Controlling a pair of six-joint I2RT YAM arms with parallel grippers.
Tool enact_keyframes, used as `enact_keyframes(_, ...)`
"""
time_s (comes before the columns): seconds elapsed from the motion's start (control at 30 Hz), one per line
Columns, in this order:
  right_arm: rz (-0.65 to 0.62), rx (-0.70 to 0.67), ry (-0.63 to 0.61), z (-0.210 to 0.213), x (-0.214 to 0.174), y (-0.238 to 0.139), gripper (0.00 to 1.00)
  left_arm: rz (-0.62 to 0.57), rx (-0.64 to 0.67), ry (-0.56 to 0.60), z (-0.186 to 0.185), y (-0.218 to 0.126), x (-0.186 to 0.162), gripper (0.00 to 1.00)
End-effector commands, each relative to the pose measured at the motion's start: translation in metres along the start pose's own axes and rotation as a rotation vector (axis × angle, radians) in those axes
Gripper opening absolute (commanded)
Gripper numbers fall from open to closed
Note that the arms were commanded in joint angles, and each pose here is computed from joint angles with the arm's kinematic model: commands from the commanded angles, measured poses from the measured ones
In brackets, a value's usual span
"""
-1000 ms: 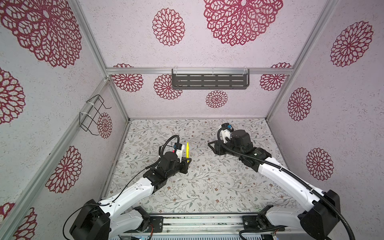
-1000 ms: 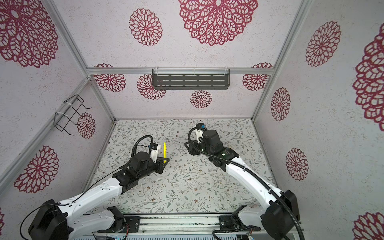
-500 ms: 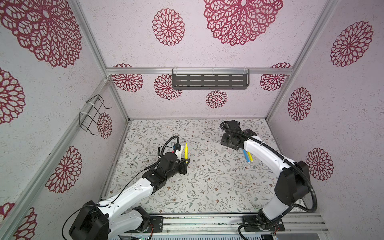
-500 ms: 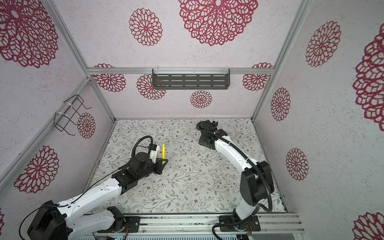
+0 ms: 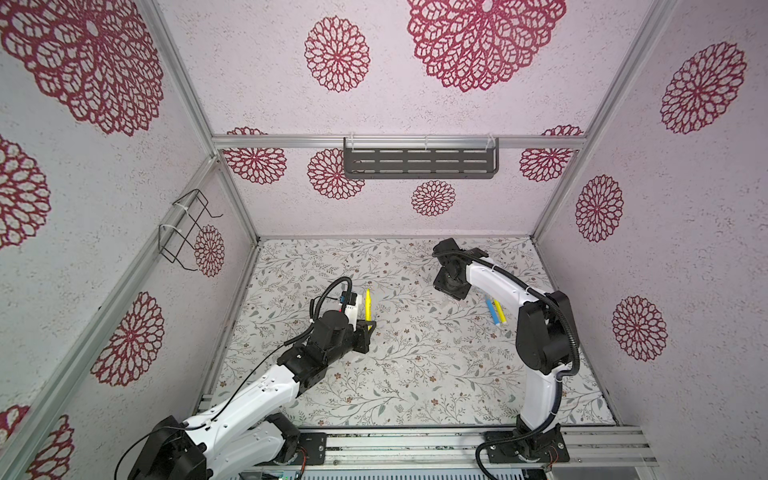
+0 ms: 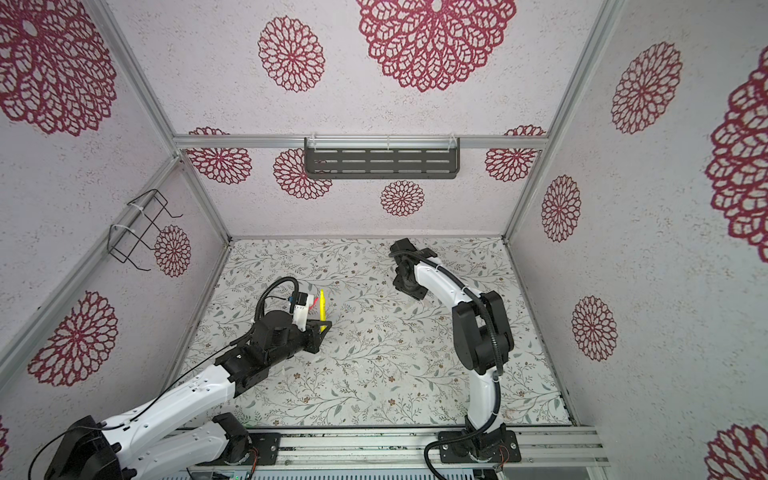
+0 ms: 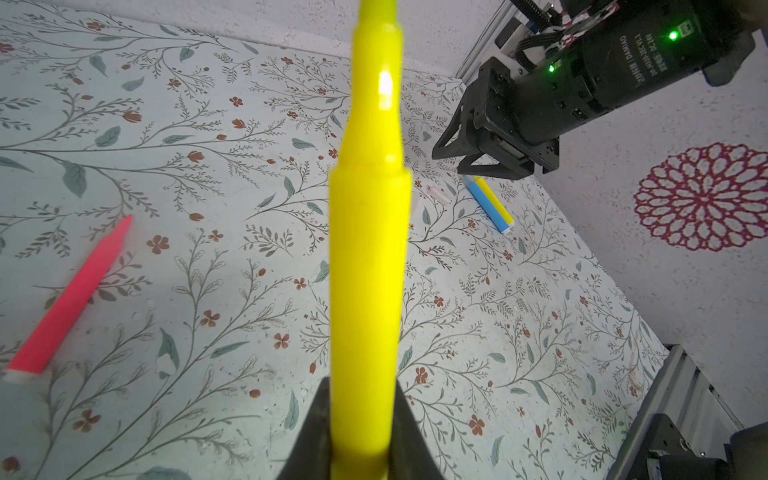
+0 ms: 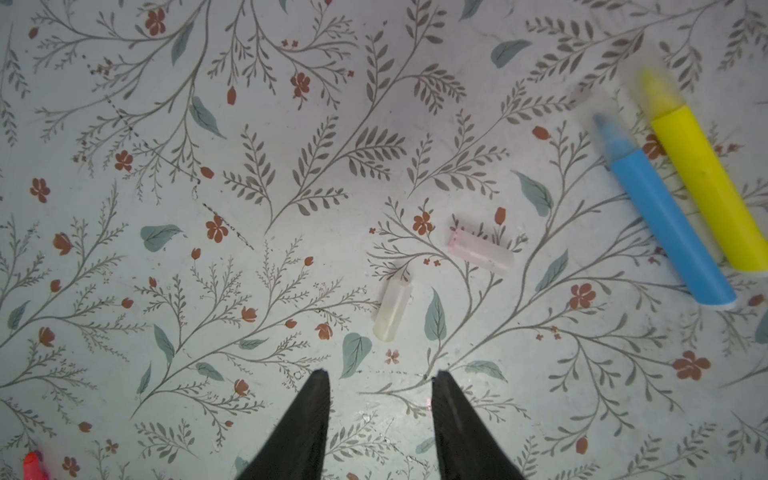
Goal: Insert the pens into the pen caps
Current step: 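Move the right gripper farther from the robot over the clear caps, then lower the right gripper and close it on the small clear cap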
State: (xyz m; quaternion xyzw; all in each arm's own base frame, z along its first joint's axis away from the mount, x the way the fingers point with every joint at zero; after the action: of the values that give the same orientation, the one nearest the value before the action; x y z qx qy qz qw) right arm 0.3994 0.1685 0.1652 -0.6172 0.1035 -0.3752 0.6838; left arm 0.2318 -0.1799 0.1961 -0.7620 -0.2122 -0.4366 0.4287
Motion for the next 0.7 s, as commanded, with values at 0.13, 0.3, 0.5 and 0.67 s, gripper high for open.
enact_keyframes(0.13, 0.105, 0.062, 0.114, 0.001, 0.001, 0.012, 0.39, -0.032, 0.019, -0.012, 0.004, -0.004, 0.002, 0.0)
enact_keyframes(0.3, 0.091, -0.006, 0.135, -0.01, 0.001, 0.023, 0.37, -0.033, 0.016, -0.015, 0.005, -0.003, 0.0, 0.0)
enact_keyframes(0.5, 0.121, -0.018, 0.135, -0.014, -0.005, 0.037, 0.37, -0.033, 0.021, -0.016, 0.006, -0.003, -0.001, 0.0)
enact_keyframes(0.67, 0.147, -0.021, 0.139, -0.015, -0.008, 0.047, 0.35, -0.034, 0.021, -0.02, 0.006, -0.004, -0.002, 0.0)
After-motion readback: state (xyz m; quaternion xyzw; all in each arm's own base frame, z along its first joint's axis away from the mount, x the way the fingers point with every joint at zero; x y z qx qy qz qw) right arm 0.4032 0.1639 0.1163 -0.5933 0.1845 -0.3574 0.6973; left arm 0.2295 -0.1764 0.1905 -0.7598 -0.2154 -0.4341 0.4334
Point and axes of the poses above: each gripper's point midway between its finger pads, its own y axis out along the fingers, its own z axis along the line the jaws close on, x = y × z, the point moved 6 cm from there along -y, back along the fingers, and after that the axes turned 10 degrees about y, right-handed, at the moved point
